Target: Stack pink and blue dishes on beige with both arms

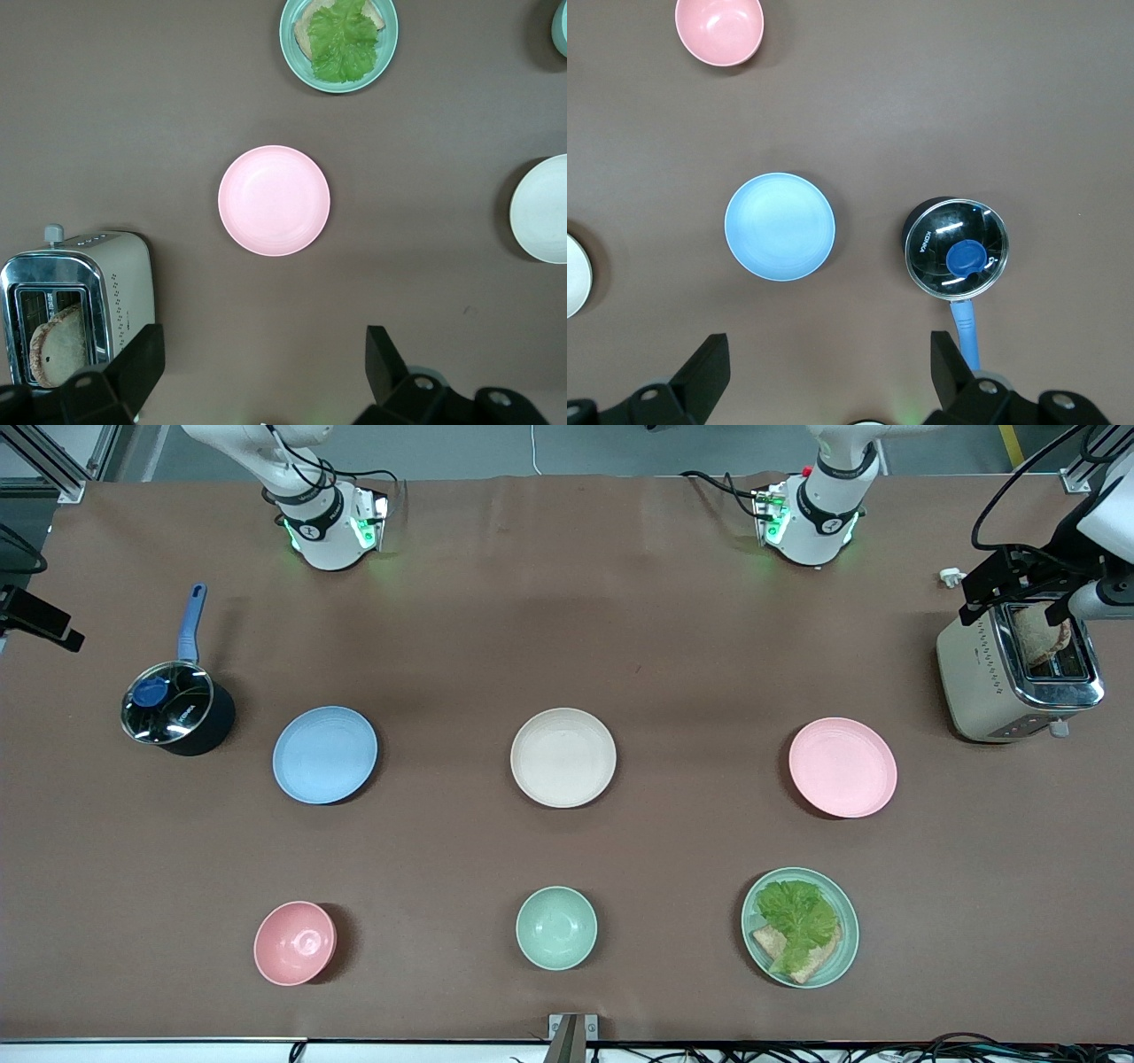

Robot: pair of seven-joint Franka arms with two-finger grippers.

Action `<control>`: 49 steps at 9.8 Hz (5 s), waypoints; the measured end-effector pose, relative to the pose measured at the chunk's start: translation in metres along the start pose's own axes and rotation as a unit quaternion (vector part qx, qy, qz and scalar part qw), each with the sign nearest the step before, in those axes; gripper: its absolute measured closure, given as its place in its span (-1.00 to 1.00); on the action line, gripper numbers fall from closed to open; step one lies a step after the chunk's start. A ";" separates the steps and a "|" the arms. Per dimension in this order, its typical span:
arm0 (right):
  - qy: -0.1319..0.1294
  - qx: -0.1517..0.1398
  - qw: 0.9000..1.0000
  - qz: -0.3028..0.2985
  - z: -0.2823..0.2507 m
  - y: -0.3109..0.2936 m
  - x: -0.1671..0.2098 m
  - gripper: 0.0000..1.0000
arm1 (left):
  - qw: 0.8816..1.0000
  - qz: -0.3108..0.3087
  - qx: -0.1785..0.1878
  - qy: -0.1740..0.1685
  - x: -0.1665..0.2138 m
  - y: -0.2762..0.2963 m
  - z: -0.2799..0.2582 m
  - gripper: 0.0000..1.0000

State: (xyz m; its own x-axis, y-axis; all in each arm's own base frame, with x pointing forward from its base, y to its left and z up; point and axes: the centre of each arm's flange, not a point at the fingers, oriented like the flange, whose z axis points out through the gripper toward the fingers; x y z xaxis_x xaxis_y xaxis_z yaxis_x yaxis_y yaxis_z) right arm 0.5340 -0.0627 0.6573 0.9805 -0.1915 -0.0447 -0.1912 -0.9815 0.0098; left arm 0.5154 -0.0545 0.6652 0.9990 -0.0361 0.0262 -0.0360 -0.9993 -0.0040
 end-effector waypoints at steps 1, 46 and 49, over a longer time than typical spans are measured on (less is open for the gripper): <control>0.000 0.000 1.000 0.000 0.000 0.000 0.000 -1.00 | 1.000 0.000 0.000 0.000 0.000 0.000 0.000 -1.00; -0.147 0.230 0.962 0.030 0.270 -0.137 0.056 0.84 | 0.991 -0.046 -0.107 -0.067 0.036 0.319 0.395 0.91; -0.129 0.229 0.964 0.035 0.274 -0.207 0.042 0.84 | 0.992 -0.039 -0.108 -0.061 0.017 0.352 0.424 0.91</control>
State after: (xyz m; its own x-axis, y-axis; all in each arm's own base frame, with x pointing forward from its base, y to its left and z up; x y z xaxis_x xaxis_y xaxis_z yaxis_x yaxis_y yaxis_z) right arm 0.6018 0.1318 0.3799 0.9317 -0.1921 -0.3081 -0.3139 -0.8528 -0.4174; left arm 0.5307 -0.4052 0.2401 0.9942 0.0292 -0.1040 0.0503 -0.9770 0.2070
